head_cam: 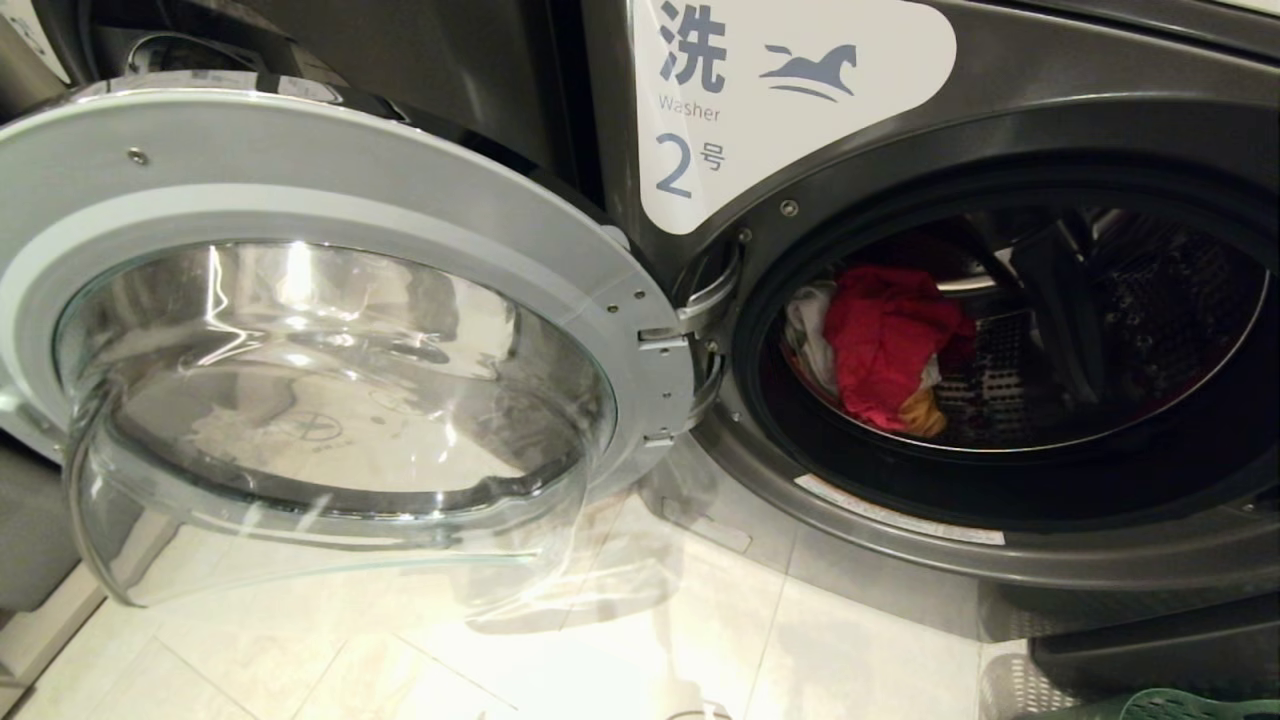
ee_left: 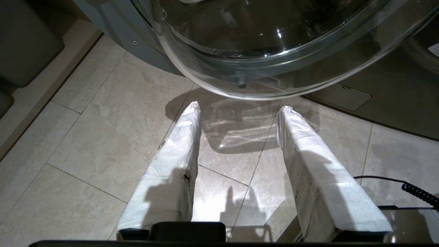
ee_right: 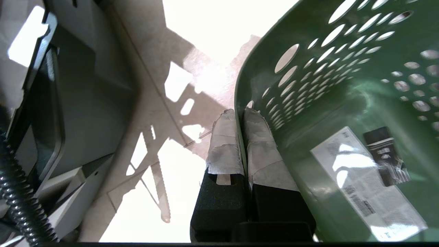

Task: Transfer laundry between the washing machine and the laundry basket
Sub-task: Pick a cloth and place it into the basket

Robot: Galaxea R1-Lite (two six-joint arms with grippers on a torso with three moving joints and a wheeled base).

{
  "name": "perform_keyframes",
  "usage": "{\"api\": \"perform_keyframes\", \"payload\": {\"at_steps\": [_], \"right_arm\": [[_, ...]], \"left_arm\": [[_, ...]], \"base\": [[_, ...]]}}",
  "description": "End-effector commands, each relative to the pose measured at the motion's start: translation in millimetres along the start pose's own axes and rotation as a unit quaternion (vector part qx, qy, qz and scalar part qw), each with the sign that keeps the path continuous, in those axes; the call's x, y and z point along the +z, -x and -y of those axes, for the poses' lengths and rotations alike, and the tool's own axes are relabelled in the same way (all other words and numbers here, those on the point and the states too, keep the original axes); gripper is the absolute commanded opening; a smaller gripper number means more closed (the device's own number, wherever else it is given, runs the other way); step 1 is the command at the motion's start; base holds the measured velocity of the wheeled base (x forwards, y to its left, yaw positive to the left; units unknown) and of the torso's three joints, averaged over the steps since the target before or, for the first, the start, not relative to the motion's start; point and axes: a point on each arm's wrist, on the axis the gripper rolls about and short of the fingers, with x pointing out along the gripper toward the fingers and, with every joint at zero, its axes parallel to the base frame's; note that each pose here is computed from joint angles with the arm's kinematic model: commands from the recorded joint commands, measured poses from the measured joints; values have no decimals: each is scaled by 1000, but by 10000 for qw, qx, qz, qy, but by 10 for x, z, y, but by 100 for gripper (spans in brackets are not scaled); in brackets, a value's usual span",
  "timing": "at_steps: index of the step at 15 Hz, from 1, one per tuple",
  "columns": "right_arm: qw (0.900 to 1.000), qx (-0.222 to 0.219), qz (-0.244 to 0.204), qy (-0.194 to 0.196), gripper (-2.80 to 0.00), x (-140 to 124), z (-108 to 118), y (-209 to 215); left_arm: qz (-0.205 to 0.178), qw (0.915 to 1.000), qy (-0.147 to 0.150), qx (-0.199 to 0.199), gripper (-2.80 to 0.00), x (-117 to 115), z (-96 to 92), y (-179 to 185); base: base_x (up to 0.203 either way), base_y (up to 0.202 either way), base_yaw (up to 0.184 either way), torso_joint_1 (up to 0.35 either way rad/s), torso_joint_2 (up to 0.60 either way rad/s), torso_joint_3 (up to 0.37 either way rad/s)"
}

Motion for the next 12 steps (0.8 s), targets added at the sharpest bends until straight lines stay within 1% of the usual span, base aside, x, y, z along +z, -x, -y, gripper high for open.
{"api": "perform_keyframes", "payload": {"at_steps": [1,3,5,8,12], "right_arm": [[9999,-21,117,12,-280,86,-26,15],[9989,-229,415,-43,-280,130,-46,-6],[9980,-298,555,-34,-280,153,-40,-29],[9982,-206,547,91,-280,171,11,-61],[9981,-254,530,163,-280,145,50,-58]], "left_arm": [[-7,10000,-1,1,-280,-3,0,-1],[-10,10000,-4,1,-280,-2,0,-2],[3,10000,2,1,-280,0,0,0],[3,10000,-3,2,-280,1,0,0],[-4,10000,-4,5,-280,-2,0,-1]], "base": [[0,0,0,0,0,0],[0,0,0,0,0,0],[0,0,0,0,0,0],[0,0,0,0,0,0],[0,0,0,0,0,0]]}}
